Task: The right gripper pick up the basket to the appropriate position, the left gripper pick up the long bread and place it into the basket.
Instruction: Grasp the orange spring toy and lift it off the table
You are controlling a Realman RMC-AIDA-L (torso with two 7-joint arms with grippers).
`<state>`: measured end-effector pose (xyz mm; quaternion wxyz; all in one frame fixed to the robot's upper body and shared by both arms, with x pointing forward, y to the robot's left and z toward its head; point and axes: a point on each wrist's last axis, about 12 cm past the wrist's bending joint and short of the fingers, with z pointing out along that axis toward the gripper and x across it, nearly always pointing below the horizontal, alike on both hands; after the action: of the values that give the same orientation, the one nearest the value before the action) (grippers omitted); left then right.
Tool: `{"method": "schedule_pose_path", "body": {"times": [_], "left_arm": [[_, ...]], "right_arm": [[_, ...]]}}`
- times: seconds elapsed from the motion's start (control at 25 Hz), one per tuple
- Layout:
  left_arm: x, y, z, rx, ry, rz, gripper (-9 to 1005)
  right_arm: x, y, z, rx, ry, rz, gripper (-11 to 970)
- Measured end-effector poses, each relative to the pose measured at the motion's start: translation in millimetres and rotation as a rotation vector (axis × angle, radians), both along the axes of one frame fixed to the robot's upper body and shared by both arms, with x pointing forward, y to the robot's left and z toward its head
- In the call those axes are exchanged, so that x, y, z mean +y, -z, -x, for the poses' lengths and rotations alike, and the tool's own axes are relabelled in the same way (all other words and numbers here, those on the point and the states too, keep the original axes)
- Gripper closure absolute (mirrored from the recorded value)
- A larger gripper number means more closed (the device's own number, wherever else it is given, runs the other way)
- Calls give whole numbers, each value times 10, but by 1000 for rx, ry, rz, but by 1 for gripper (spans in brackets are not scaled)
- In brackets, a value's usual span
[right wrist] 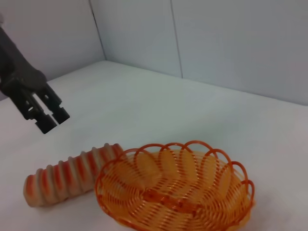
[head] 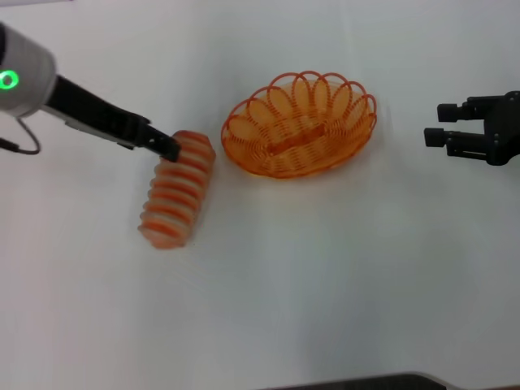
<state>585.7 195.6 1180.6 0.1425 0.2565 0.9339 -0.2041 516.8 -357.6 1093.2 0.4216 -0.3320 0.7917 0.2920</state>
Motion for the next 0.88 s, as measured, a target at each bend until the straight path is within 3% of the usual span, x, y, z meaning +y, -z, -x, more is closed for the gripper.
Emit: {"method": "schedule_pose_path", "body": {"times": [0.12, 0.4, 0.88], "left_arm": [[-152, -5, 0, 14, 9, -28, 260], [-360, 195, -68, 21, 12, -90, 260], [-365, 426, -140, 12, -43, -184, 260]], "right_arm": [[-9, 4, -7, -4, 14, -1, 438], [-4, 23, -24, -10, 38, 0, 438], [1, 13, -47, -50, 74, -23, 438]]}}
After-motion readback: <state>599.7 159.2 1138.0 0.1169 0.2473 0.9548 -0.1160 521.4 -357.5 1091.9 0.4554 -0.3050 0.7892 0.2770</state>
